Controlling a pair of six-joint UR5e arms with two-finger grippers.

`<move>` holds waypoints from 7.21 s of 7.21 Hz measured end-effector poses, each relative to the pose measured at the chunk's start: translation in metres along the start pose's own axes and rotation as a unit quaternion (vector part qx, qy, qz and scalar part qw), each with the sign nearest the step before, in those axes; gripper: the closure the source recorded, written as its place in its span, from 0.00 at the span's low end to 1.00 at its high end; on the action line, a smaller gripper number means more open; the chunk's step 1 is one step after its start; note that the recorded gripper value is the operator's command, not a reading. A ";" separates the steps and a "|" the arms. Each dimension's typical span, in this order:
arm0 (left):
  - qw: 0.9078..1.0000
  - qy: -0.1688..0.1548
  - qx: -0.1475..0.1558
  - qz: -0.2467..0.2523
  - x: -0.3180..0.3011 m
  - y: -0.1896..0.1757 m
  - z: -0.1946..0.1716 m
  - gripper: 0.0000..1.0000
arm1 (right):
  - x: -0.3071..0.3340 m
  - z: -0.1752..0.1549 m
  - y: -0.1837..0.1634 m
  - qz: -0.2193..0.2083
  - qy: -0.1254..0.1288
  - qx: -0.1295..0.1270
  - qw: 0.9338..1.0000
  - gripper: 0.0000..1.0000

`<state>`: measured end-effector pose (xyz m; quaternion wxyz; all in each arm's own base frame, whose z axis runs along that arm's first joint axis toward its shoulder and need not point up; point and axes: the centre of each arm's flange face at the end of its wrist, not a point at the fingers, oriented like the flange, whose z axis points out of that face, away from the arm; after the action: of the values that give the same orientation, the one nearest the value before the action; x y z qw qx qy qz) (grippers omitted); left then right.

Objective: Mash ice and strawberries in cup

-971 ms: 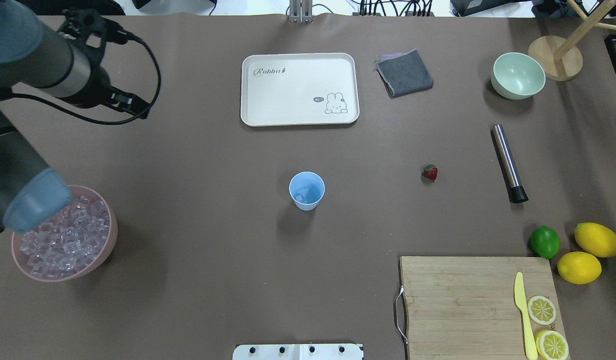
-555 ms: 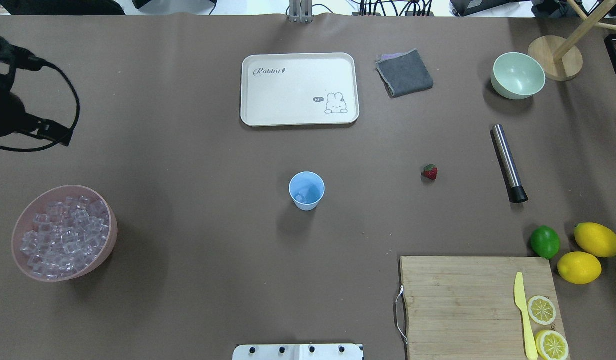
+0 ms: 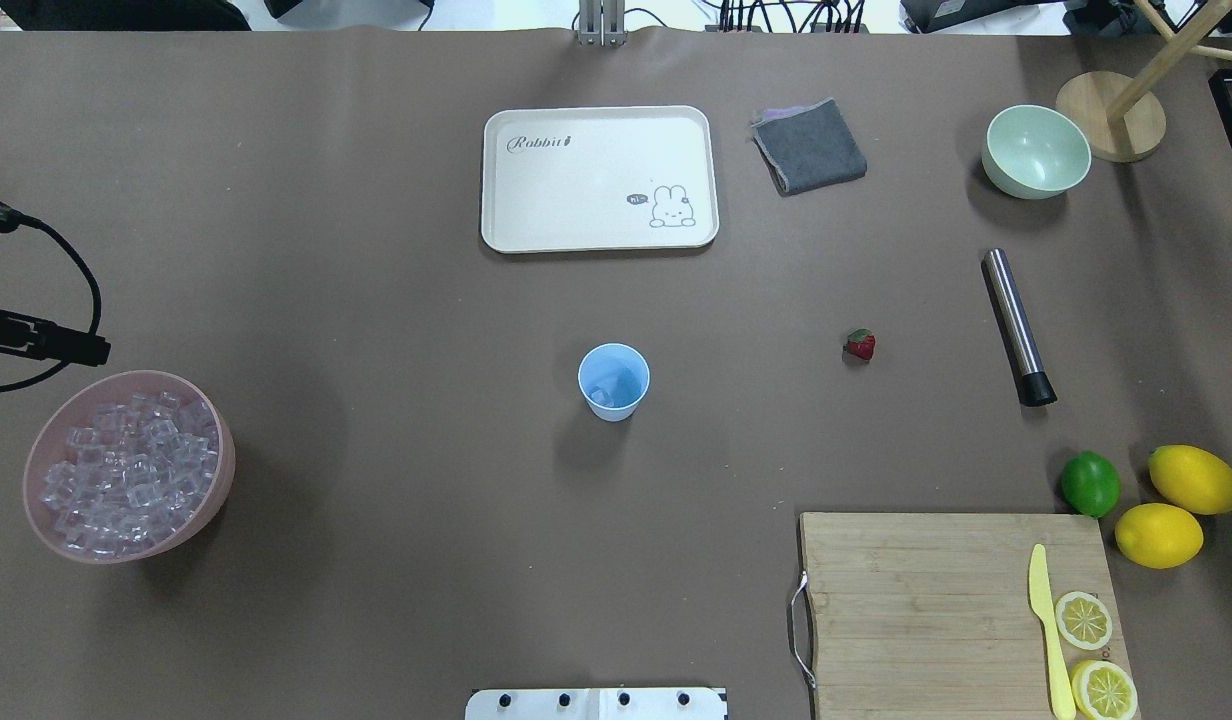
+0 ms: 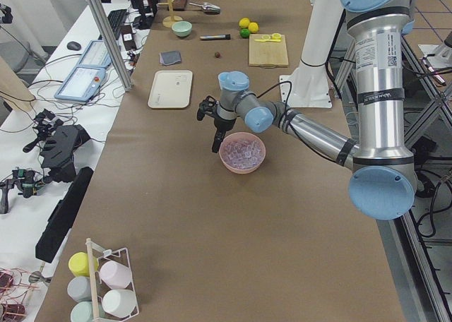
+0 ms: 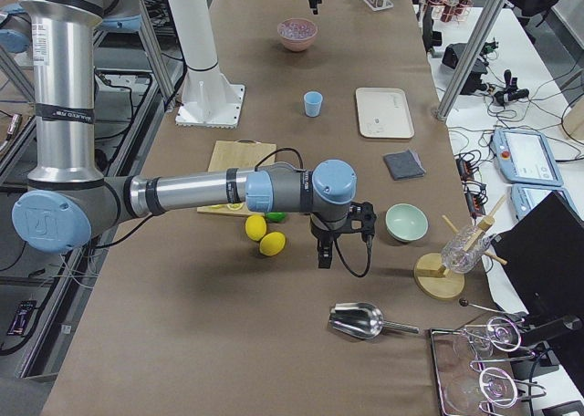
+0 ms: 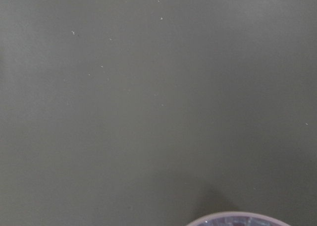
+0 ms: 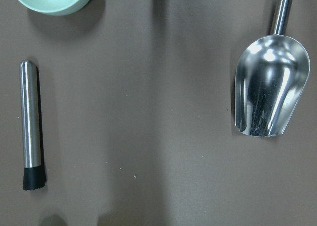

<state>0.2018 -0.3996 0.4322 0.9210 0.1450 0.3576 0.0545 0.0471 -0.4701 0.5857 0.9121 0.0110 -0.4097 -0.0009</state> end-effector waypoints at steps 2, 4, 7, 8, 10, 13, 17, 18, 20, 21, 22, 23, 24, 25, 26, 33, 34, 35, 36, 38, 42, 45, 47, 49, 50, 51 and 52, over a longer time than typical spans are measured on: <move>1.000 0.000 -0.012 0.012 0.014 0.025 0.003 0.02 | -0.002 0.001 -0.001 -0.002 0.001 -0.001 1.000 0.00; 1.000 -0.003 -0.028 0.013 0.024 0.053 0.002 0.03 | -0.002 0.001 -0.001 -0.003 0.002 -0.001 1.000 0.00; 0.999 -0.006 -0.047 0.021 0.045 0.076 0.014 0.25 | -0.003 0.001 -0.002 -0.003 0.005 0.000 1.000 0.00; 0.998 -0.008 -0.051 0.027 0.048 0.082 0.018 0.26 | -0.002 0.001 -0.002 -0.003 0.005 0.000 1.000 0.00; 0.997 -0.011 -0.062 0.039 0.049 0.092 0.023 0.27 | -0.002 0.001 -0.002 -0.003 0.006 0.000 1.000 0.00; 0.995 -0.008 -0.081 0.058 0.060 0.108 0.032 0.31 | -0.003 0.000 -0.003 -0.005 0.009 0.002 1.000 0.00; 0.994 -0.011 -0.092 0.064 0.060 0.116 0.037 0.33 | -0.002 -0.001 -0.002 -0.004 0.014 0.002 1.000 0.00; 0.994 -0.013 -0.094 0.063 0.058 0.117 0.038 0.33 | -0.002 -0.002 -0.003 -0.004 0.015 0.003 1.000 0.00; 0.993 -0.021 -0.100 0.062 0.050 0.122 0.041 0.33 | -0.004 -0.003 -0.005 -0.007 0.016 0.005 1.000 0.00; 0.993 -0.024 -0.103 0.061 0.046 0.125 0.041 0.34 | -0.005 -0.004 -0.007 -0.008 0.017 0.007 1.000 0.00; 0.992 -0.026 -0.105 0.060 0.043 0.127 0.042 0.34 | -0.006 -0.005 -0.008 -0.009 0.017 0.008 1.000 0.00; 0.992 -0.026 -0.106 0.061 0.042 0.129 0.042 0.34 | -0.007 -0.006 -0.009 -0.010 0.018 0.009 1.000 0.00; 0.992 -0.026 -0.109 0.063 0.043 0.130 0.043 0.38 | -0.007 -0.007 -0.009 -0.011 0.018 0.009 1.000 0.00; 0.991 -0.025 -0.111 0.065 0.045 0.133 0.044 0.40 | -0.007 -0.007 -0.010 -0.011 0.020 0.010 1.000 0.00; 0.991 -0.024 -0.114 0.068 0.047 0.135 0.046 0.46 | -0.007 -0.007 -0.010 -0.011 0.022 0.010 1.000 0.00; 0.989 -0.021 -0.123 0.079 0.055 0.143 0.051 0.64 | -0.001 -0.008 -0.005 -0.007 0.029 0.011 0.999 0.00; 0.989 -0.022 -0.124 0.079 0.055 0.143 0.053 0.73 | -0.001 -0.009 -0.005 -0.007 0.030 0.012 0.999 0.00; 0.989 -0.023 -0.124 0.078 0.055 0.143 0.055 0.84 | -0.002 -0.010 -0.006 -0.007 0.030 0.012 0.999 0.00; 0.989 -0.023 -0.125 0.078 0.055 0.143 0.056 0.95 | -0.003 -0.011 -0.007 -0.008 0.031 0.014 0.999 0.00; 0.989 -0.025 -0.121 0.075 0.052 0.140 0.055 1.00 | -0.005 -0.012 -0.010 -0.010 0.031 0.016 0.999 0.00; 0.996 -0.019 -0.080 0.047 0.042 0.109 0.029 1.00 | -0.012 -0.018 -0.019 0.002 0.031 0.022 0.999 0.00; 0.999 0.034 -0.004 0.035 0.089 0.044 0.002 1.00 | -0.014 -0.019 -0.020 0.003 0.030 0.024 0.999 0.00; 0.995 0.085 0.041 0.015 0.153 -0.013 -0.002 1.00 | -0.013 -0.018 -0.020 0.004 0.029 0.023 0.999 0.00; 0.987 0.145 0.062 -0.024 0.245 -0.065 -0.011 1.00 | -0.011 -0.016 -0.020 0.006 0.029 0.021 0.999 0.00; 0.984 0.165 0.061 -0.033 0.280 -0.074 -0.013 1.00 | -0.010 -0.015 -0.020 0.007 0.029 0.020 0.999 0.00; 0.982 0.177 0.061 -0.037 0.309 -0.084 -0.013 1.00 | -0.009 -0.015 -0.020 0.008 0.030 0.019 0.999 0.00; 0.981 0.182 0.066 -0.035 0.338 -0.089 -0.009 1.00 | -0.009 -0.014 -0.020 0.010 0.030 0.019 0.999 0.00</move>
<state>0.4450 -0.4131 0.1812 0.8305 0.1806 0.5264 0.0240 0.0518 -0.4902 0.5687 0.9235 0.0241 -0.3824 0.0166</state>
